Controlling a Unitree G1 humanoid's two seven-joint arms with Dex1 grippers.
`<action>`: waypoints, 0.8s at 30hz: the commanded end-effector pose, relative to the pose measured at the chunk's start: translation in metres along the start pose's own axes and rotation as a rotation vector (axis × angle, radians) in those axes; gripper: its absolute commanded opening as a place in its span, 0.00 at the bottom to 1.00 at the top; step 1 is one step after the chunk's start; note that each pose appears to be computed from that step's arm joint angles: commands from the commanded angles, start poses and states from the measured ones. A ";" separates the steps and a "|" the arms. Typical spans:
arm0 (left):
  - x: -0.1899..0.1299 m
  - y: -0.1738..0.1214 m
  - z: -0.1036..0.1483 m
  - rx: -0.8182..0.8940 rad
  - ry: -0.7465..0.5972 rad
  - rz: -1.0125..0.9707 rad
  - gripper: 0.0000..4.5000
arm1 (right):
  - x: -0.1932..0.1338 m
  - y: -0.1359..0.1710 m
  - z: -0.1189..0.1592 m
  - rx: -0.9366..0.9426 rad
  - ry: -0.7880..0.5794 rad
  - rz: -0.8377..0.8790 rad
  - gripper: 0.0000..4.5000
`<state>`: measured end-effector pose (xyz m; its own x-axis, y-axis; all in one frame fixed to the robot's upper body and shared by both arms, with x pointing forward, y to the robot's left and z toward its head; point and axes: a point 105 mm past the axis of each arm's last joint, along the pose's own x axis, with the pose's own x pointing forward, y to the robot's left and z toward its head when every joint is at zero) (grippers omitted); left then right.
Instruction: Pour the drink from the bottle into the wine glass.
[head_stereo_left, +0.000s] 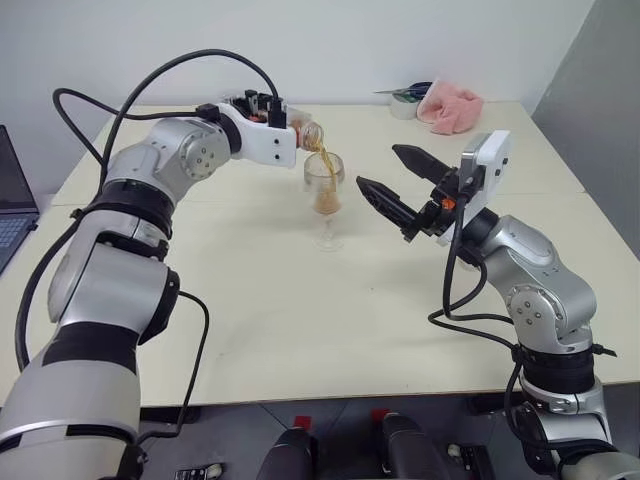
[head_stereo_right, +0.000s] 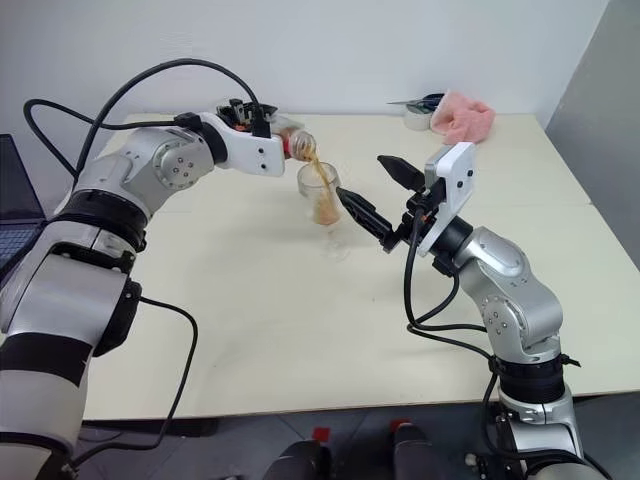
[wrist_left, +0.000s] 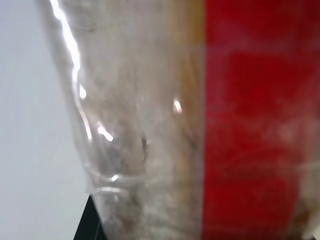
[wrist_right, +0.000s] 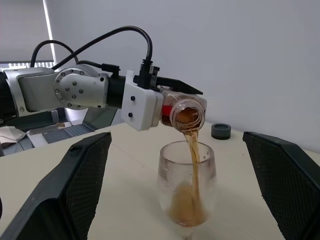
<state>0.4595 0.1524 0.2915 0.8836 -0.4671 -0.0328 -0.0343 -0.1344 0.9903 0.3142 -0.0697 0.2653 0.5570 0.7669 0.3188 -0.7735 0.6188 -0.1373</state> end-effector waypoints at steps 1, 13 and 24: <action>-0.005 0.028 -0.003 0.035 0.003 0.075 0.35 | 0.000 0.001 0.013 -0.025 -0.042 0.007 1.00; -0.006 0.032 -0.004 0.056 0.006 0.075 0.35 | 0.001 0.003 0.012 -0.024 -0.045 0.004 1.00; -0.006 0.031 -0.005 0.072 0.010 0.062 0.35 | -0.001 -0.001 0.009 -0.020 -0.042 0.002 1.00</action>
<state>0.4590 0.1565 0.2979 0.8882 -0.4581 -0.0362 -0.0514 -0.1773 0.9828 0.3160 -0.0699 0.2635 0.5605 0.7653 0.3164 -0.7728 0.6207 -0.1323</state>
